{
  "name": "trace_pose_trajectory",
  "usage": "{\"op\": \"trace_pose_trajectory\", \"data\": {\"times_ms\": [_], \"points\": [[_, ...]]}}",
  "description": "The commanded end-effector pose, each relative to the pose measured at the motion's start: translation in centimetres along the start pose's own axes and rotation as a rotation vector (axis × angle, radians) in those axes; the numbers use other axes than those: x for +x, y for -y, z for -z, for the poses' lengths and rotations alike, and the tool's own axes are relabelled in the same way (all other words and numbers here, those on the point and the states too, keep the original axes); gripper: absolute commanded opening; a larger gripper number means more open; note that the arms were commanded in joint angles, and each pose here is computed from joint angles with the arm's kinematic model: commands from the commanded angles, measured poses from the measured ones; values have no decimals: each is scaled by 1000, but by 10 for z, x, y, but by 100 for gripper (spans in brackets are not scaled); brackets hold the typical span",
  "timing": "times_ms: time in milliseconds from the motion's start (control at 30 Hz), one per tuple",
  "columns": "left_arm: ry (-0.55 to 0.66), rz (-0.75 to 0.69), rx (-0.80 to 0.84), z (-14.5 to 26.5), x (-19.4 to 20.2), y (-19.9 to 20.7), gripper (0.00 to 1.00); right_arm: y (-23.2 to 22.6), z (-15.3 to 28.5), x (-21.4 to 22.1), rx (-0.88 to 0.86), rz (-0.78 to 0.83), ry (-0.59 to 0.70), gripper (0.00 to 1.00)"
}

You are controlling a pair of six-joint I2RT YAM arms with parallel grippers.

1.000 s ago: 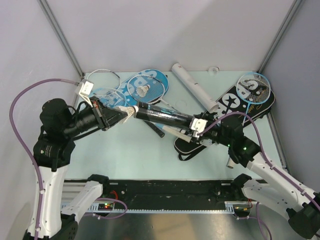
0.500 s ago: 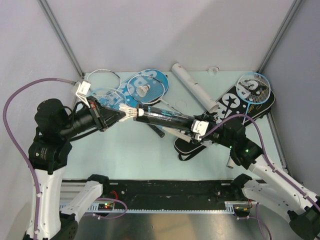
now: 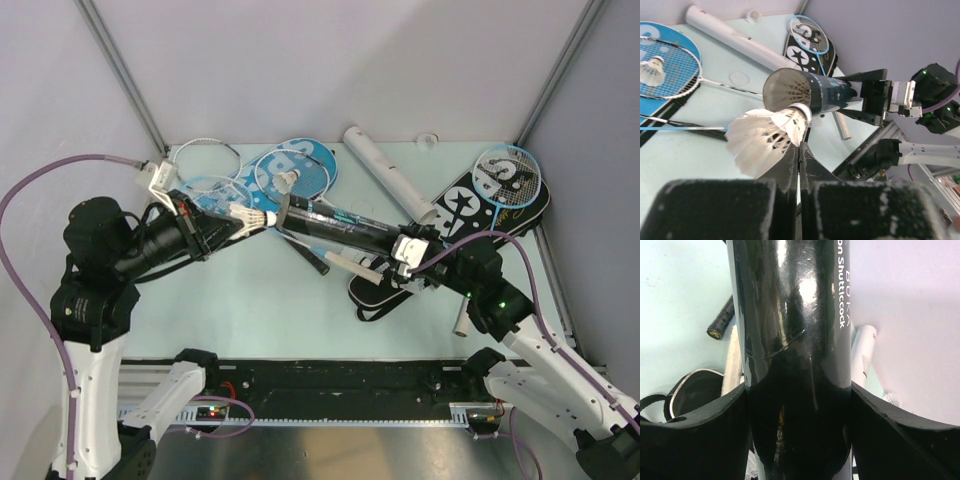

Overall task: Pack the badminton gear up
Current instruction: Place the shuttlecock at the shuttle tube.

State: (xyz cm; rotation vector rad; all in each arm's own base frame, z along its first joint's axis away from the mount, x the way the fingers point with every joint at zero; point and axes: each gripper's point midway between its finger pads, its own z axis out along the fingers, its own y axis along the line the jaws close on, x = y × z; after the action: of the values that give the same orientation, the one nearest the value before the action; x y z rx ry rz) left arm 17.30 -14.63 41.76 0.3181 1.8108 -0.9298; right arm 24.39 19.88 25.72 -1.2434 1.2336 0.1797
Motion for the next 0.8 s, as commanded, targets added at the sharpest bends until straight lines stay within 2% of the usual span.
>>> {"op": "trace_pose_trajectory", "data": {"times_ms": [0,233,467,767], "points": [[71,-93,-107,10,-21,-11,0,22,8,-14,82,22,41,36],[40,-92,-47,4,-20,-4,0,18,8,-19,55,22,69,36],[-38,-38,27,-7,-1,-2,0,15,8,-38,36,23,149,36],[-98,22,111,-21,11,0,0,2,0,-46,-16,35,180,36]]}}
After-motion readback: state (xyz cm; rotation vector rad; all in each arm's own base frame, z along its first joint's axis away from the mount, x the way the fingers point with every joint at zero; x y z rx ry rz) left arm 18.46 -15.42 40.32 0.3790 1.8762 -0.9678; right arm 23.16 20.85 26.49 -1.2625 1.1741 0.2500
